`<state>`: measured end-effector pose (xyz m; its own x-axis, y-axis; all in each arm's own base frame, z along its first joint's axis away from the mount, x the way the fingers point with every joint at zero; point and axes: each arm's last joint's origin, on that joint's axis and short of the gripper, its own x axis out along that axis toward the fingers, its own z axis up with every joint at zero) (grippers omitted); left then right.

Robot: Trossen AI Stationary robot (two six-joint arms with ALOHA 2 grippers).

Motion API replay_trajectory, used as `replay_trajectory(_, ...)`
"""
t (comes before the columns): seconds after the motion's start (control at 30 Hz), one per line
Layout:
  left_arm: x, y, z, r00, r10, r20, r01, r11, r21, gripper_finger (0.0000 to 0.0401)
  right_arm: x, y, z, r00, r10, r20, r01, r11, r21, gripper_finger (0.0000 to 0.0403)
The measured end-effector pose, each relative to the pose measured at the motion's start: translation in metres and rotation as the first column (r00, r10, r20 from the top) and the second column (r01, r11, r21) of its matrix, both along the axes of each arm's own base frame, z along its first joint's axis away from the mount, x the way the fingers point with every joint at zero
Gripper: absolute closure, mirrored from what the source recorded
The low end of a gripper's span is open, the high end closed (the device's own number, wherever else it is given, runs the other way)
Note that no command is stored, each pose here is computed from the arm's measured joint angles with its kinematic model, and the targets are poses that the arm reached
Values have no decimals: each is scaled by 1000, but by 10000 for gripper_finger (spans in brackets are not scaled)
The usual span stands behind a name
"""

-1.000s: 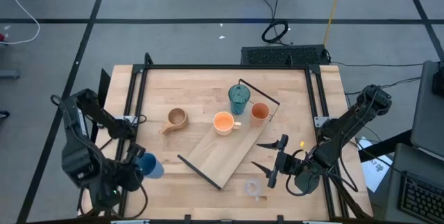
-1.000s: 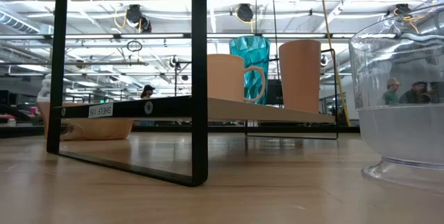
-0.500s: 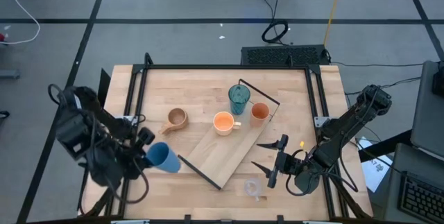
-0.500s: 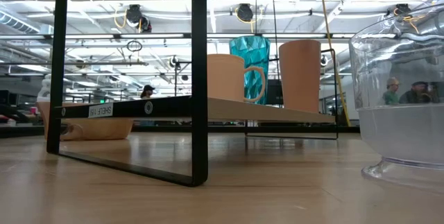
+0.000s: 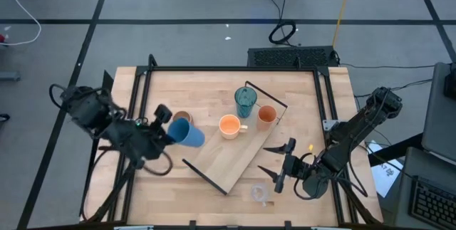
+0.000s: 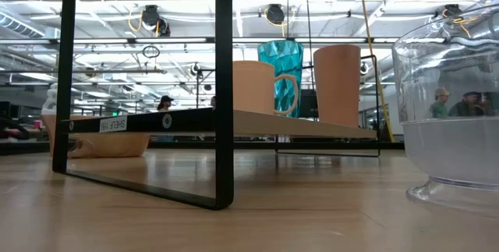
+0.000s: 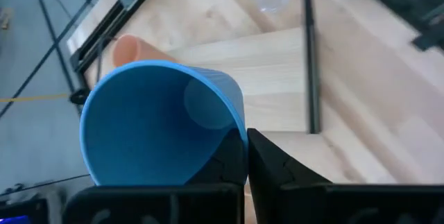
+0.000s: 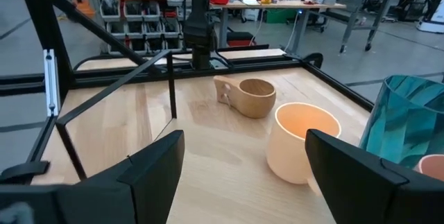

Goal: Stack small to large cups/mugs on shelf
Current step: Put the blue cup on the shelf

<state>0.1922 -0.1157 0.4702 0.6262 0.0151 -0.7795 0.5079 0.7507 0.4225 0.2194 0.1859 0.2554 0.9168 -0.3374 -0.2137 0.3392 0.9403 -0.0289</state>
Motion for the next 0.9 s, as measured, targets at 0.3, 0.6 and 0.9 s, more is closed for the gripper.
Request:
replay_trajectory(0.3, 29, 30, 6, 996, -49, 81, 44, 997, 55, 399, 13, -14, 4, 998, -61, 28, 60, 998, 10, 110)
replay_trajectory(0.6, 66, 49, -11, 993, -114, -6, 114, 993, 16, 399, 33, -28, 17, 997, 27, 66, -25, 1000, -18, 110)
replay_trajectory(0.9, 114, 35, -49, 961, -236, -141, 237, 972, -11, 398, 42, -36, 22, 993, 84, 85, -80, 995, -55, 110)
